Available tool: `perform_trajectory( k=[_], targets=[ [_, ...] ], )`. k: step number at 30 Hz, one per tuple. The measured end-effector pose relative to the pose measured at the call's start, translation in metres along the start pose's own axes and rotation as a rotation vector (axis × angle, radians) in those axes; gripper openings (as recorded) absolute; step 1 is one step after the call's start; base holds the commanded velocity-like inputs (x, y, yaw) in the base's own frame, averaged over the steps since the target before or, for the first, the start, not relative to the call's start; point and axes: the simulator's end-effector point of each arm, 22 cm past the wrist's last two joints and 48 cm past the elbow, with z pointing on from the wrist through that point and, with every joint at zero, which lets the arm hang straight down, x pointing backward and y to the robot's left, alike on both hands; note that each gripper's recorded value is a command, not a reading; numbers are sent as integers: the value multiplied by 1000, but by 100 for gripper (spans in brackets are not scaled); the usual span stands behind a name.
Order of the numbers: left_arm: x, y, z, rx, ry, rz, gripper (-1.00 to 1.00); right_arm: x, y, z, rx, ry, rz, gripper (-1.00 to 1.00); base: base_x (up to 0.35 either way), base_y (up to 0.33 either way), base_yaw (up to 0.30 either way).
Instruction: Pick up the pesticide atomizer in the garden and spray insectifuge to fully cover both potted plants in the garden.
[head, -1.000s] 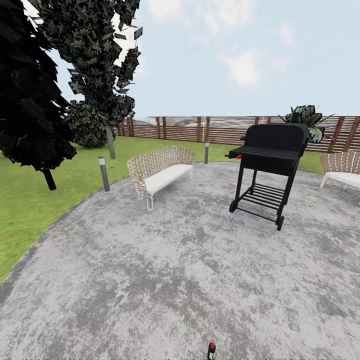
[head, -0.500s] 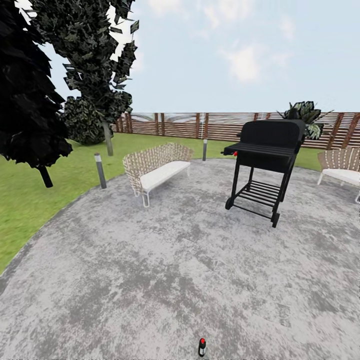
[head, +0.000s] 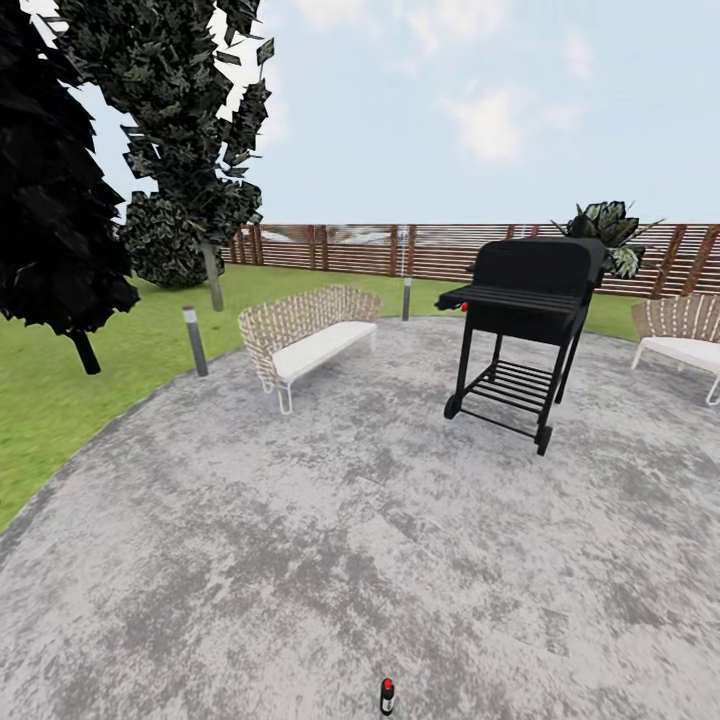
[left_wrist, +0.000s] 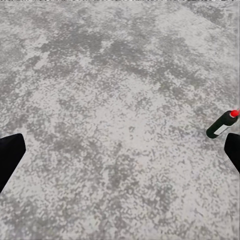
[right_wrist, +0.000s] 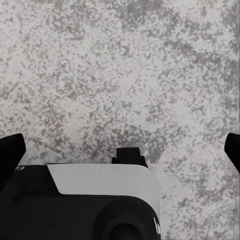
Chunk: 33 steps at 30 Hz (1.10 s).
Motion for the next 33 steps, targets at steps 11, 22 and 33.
perform_trajectory(
  k=[11,22,33],
  targets=[
    [0,0,0,0,0,0,100,0,0,0,0,0,-1,100,150,-179,194],
    [0,0,0,1,-1,1,100,0,0,0,0,0,-1,100,7,-7,22],
    [11,0,6,0,6,1,100,7,0,10,0,8,0,100,0,0,0]
  ],
)
